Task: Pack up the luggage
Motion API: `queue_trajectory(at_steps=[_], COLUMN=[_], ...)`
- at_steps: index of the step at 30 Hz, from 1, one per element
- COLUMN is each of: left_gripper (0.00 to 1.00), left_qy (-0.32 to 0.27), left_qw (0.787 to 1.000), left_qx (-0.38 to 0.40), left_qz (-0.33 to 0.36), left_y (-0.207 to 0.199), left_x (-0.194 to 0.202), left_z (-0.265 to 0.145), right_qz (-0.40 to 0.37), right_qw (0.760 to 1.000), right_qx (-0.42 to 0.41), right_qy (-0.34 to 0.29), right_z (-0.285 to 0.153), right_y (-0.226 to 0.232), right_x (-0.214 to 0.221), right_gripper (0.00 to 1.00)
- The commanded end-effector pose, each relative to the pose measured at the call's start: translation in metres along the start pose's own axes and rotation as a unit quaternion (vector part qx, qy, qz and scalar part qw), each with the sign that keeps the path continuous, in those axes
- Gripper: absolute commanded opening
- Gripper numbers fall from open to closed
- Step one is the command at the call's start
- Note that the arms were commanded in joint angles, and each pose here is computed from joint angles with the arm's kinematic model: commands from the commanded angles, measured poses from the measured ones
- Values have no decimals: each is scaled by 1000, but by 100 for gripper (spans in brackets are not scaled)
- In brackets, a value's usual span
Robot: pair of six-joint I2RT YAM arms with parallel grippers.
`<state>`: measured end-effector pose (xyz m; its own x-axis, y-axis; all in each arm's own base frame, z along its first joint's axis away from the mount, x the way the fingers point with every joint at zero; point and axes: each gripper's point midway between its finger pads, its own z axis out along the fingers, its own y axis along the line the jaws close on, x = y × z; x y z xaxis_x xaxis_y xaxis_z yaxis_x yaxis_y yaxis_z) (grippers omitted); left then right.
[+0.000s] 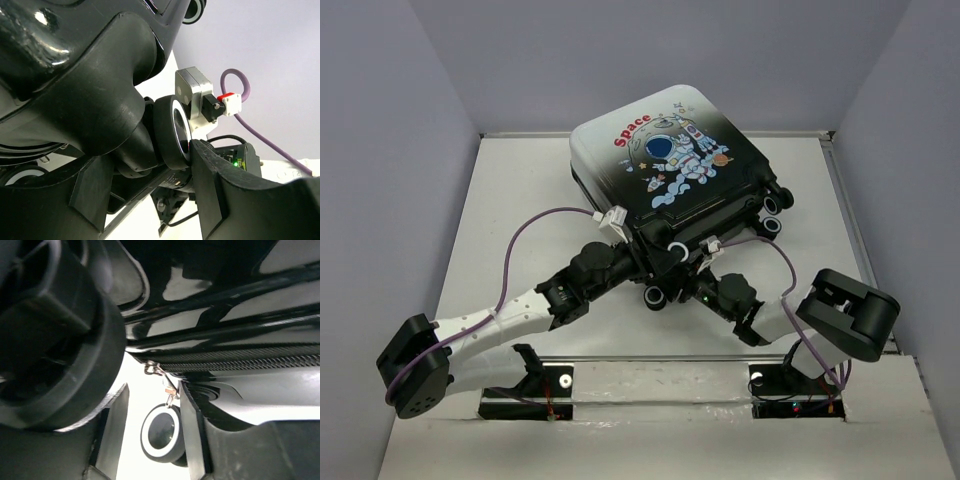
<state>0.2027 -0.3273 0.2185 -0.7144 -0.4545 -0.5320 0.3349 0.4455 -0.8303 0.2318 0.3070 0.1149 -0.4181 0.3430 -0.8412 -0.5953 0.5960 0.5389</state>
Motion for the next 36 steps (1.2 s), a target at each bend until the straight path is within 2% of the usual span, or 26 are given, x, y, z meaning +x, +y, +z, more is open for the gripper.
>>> queue_trajectory(at_steps=[1, 7, 13, 14, 15, 19, 22, 24, 27, 28, 29, 36], left_gripper=[6, 6, 6, 6, 6, 6, 6, 6, 6, 6, 6, 6], left_qy=[-55, -58, -60, -59, -59, -61, -60, -61, -60, -60, -59, -57], left_qw=[967, 968, 969, 969, 969, 969, 970, 970, 970, 970, 970, 972], left_qx=[249, 241, 238, 237, 237, 237, 236, 235, 233, 233, 233, 228], left_qz=[28, 28, 28, 27, 27, 28, 27, 26, 27, 28, 28, 30], left_y=[-146, -140, -138, -137, -137, -137, -136, -135, -135, -135, -135, -132], left_x=[-47, -46, -46, -45, -45, -46, -45, -46, -45, -45, -45, -43], left_z=[-41, -38, -39, -38, -38, -39, -39, -39, -38, -38, -37, -34], right_qz=[11, 35, 63, 67, 75, 87, 89, 85, 77, 75, 74, 61], right_qw=[998, 994, 993, 993, 991, 989, 988, 988, 988, 988, 988, 988], right_qx=[-18, -61, -40, -39, -37, -32, -28, -31, -39, -39, -39, -65], right_qy=[-59, -78, -93, -94, -102, -116, -123, -127, -126, -128, -130, -126], right_z=[18, 21, 19, 19, 18, 14, 14, 15, 14, 13, 12, 6], right_y=[9, 24, 12, 11, 10, 4, 0, 3, 6, 7, 7, 15], right_x=[-30, -34, -32, -31, -33, -33, -36, -40, -41, -43, -44, -50], right_gripper=[47, 38, 50, 59, 61, 51, 36, 35, 41, 49, 52, 60])
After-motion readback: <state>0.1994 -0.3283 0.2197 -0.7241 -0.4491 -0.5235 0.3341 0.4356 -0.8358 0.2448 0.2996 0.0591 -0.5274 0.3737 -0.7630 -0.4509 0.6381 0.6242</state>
